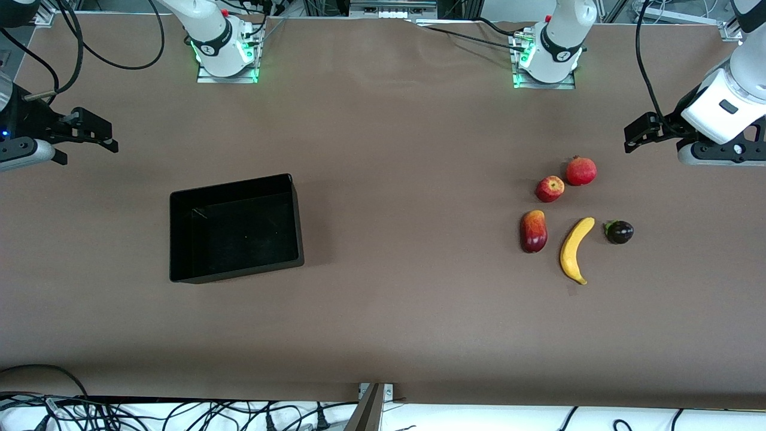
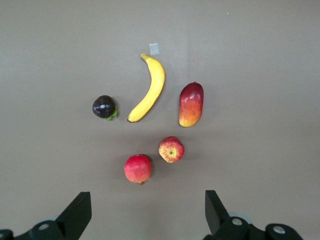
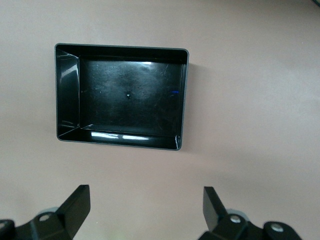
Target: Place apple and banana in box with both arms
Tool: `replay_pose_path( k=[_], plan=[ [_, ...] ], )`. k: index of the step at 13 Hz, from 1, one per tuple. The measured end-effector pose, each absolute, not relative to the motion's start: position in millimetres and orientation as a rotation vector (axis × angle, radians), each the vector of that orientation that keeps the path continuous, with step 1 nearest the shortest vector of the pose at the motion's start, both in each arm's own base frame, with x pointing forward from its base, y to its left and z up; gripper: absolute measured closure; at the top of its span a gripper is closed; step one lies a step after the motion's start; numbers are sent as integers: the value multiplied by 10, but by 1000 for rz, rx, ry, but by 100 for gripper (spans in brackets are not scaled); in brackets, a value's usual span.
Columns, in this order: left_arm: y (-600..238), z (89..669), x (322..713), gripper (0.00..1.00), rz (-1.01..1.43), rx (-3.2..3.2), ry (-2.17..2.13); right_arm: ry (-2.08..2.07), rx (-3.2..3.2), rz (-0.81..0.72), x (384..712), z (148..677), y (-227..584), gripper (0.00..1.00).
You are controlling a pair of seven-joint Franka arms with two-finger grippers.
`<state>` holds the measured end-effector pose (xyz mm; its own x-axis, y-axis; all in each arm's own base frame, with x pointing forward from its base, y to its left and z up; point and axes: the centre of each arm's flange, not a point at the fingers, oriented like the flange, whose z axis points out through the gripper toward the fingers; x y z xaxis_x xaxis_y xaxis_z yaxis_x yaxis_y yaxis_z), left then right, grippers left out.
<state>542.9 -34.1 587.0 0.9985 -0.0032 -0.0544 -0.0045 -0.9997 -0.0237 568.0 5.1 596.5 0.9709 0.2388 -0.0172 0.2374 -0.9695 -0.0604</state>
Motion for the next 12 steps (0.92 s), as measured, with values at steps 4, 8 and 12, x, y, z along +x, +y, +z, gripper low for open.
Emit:
replay_pose_path(
  k=[4, 8, 12],
  plan=[
    [-340, 5870, 5429, 0, 85, -3117, 6, -368, -3063, 38, 5680, 5965, 52, 0],
    [-339, 5870, 5429, 0, 85, -3117, 6, -358, -3066, 72, 5691, 5891, 55, 0],
    [-339, 5867, 5429, 0, 86, -3117, 6, -335, -3081, 165, 5987, 5021, 45, 0]
  ],
)
